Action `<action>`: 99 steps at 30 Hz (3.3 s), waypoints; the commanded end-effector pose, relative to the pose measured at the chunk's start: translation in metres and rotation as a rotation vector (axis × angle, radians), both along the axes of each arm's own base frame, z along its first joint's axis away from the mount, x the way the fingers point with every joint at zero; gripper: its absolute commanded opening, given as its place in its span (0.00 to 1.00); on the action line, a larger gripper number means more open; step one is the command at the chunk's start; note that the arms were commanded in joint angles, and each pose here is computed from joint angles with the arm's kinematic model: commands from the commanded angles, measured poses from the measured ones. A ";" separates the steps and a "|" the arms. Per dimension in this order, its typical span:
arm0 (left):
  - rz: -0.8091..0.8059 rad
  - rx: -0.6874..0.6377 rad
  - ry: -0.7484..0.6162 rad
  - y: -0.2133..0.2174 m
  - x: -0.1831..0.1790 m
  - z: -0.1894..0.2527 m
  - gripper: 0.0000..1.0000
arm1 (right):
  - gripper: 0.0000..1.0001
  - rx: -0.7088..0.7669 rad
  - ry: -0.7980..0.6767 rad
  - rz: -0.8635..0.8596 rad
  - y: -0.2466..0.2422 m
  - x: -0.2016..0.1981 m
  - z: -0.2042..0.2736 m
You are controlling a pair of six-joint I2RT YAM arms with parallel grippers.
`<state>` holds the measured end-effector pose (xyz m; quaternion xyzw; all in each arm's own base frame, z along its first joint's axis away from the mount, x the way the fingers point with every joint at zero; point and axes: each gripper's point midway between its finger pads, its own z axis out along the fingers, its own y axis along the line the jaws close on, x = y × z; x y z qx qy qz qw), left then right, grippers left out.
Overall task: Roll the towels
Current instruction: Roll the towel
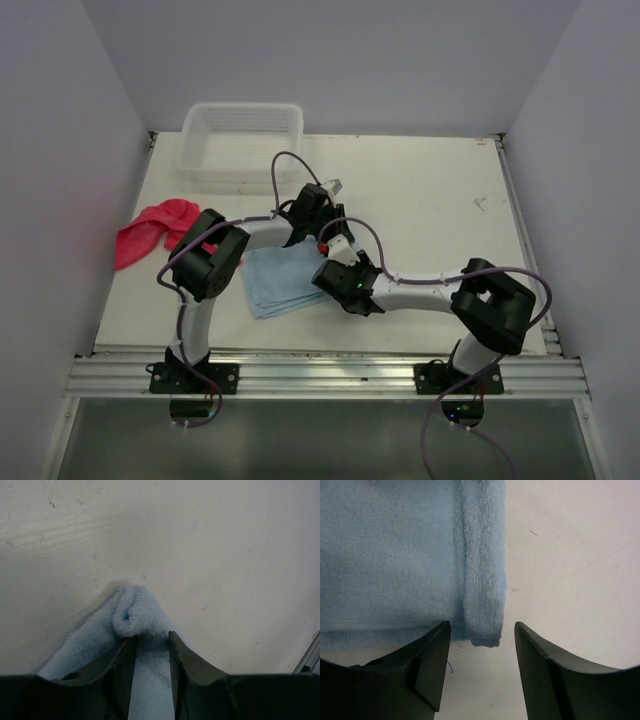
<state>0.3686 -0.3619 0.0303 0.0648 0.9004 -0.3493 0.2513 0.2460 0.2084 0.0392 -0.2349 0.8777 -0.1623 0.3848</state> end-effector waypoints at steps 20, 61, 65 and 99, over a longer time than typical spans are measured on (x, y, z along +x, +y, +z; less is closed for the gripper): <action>0.034 0.081 -0.002 0.022 -0.001 -0.026 0.36 | 0.49 1.005 0.179 -0.204 -0.003 0.017 0.036; 0.067 0.070 -0.035 0.032 0.011 -0.003 0.36 | 0.00 1.136 0.362 -0.205 -0.006 0.016 -0.013; 0.072 0.051 -0.061 0.028 0.020 0.013 0.36 | 0.00 1.009 0.285 -0.158 -0.013 0.018 -0.007; 0.032 -0.106 -0.155 0.005 0.030 0.101 0.37 | 0.00 0.129 -0.151 0.056 -0.015 0.026 0.039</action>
